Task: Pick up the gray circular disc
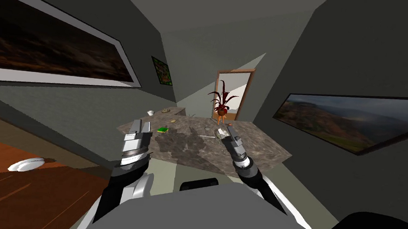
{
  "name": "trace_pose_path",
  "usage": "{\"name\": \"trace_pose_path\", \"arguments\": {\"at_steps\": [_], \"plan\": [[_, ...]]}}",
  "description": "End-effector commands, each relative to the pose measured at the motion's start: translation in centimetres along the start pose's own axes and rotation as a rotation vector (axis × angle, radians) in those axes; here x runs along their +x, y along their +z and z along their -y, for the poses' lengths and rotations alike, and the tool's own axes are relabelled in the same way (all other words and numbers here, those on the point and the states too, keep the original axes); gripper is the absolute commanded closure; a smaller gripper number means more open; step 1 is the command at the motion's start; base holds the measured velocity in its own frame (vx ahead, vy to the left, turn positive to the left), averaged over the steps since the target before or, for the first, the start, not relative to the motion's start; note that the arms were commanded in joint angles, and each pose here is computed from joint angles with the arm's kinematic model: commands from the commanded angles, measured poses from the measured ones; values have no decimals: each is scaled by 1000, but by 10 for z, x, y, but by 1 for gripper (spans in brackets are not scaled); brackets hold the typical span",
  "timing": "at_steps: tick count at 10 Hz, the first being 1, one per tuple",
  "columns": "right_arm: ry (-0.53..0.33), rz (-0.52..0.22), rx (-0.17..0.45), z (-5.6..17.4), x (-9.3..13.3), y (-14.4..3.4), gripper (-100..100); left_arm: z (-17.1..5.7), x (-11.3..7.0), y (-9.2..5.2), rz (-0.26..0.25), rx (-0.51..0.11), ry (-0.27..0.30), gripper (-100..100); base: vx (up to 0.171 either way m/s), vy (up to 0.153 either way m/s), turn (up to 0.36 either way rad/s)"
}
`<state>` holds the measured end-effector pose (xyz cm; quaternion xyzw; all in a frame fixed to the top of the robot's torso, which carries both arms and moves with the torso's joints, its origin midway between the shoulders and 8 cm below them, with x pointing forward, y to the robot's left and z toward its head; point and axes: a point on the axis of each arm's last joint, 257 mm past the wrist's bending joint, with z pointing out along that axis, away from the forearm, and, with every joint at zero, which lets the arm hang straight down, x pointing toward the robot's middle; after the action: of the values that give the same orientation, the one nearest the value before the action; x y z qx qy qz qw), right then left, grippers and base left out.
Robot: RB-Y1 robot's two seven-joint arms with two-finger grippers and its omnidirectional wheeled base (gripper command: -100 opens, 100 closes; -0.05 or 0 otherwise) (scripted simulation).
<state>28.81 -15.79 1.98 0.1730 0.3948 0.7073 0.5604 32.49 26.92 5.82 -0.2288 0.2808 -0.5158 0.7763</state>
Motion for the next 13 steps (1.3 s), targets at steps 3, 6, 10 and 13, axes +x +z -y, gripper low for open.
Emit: {"name": "trace_pose_path", "arguments": {"at_steps": [3, 6, 10, 13], "plan": [[75, -96, 51, 9, 26, -15, -100, 0, 0, 0, 0, 0, 0, 0, -41, 54, 137], [109, -162, 94, 17, 40, -26, -100, 0, 0, 0, 0, 0, 0, 0, -54, 54, 122], [179, -259, 187, 34, 60, -51, -100, 0, 0, 0, 0, 0, 0, 0, -56, 60, 145], [209, -323, 251, 45, 70, -68, -100, 0, 0, 0, 0, 0, 0, 0, -38, 35, 113]]}}
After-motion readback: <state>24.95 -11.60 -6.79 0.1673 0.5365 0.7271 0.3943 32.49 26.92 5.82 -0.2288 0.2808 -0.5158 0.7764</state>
